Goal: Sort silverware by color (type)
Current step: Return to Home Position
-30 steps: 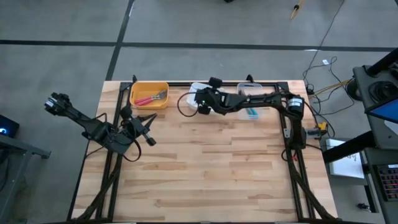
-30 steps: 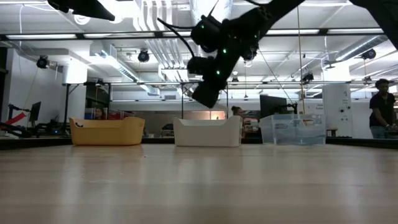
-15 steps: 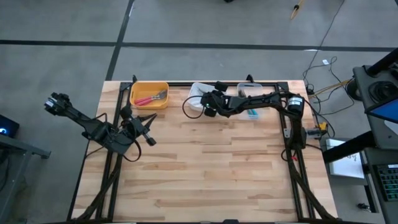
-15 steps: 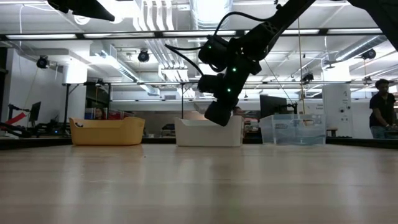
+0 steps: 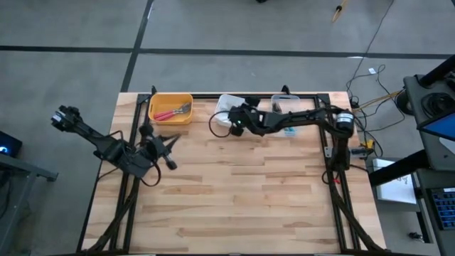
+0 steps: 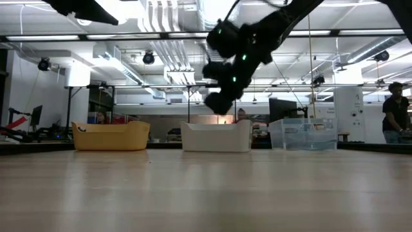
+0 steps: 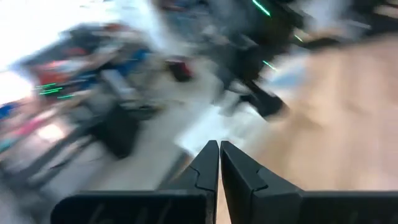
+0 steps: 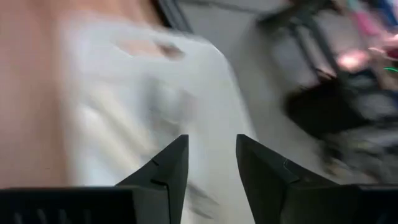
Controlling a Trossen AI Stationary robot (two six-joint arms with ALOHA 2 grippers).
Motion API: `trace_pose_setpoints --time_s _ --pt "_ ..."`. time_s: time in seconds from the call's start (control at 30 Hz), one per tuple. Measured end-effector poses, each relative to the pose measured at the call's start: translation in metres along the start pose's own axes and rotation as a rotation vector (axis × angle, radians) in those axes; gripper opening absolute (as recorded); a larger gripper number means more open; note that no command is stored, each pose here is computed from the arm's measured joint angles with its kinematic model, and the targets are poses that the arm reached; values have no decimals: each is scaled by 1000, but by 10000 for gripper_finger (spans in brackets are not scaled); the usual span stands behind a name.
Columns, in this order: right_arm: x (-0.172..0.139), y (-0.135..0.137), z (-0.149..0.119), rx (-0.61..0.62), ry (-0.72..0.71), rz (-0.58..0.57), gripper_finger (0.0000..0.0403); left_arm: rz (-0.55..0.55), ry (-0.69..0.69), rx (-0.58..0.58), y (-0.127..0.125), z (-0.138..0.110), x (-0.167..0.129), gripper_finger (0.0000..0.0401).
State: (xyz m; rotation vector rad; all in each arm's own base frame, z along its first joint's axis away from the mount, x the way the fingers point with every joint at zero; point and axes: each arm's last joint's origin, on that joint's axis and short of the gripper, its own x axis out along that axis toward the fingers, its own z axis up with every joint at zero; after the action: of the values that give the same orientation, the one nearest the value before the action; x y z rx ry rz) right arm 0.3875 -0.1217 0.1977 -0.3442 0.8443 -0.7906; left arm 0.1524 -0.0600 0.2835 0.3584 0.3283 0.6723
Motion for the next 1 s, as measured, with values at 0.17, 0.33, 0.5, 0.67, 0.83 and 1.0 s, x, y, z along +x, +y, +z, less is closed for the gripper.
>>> trace_pose_setpoints --time_s 0.17,0.33,0.5,0.67,0.83,1.0 --pt "-29 16 -12 82 -193 216 114 -359 59 67 -8 -11 -6 0" --pt "-64 20 -40 134 -444 388 106 -467 35 101 -16 -36 -8 0" --pt "-97 2 -67 178 -568 505 97 -482 -27 -25 -4 -48 -12 0" --pt "-124 -20 -95 230 -633 545 88 -486 -132 -150 4 -62 -14 0" --pt "-146 -37 -125 277 -700 539 80 -485 -232 -308 5 -84 -13 0" --pt "-161 -46 -154 300 -770 546 77 -407 -277 -411 13 -92 -13 0"
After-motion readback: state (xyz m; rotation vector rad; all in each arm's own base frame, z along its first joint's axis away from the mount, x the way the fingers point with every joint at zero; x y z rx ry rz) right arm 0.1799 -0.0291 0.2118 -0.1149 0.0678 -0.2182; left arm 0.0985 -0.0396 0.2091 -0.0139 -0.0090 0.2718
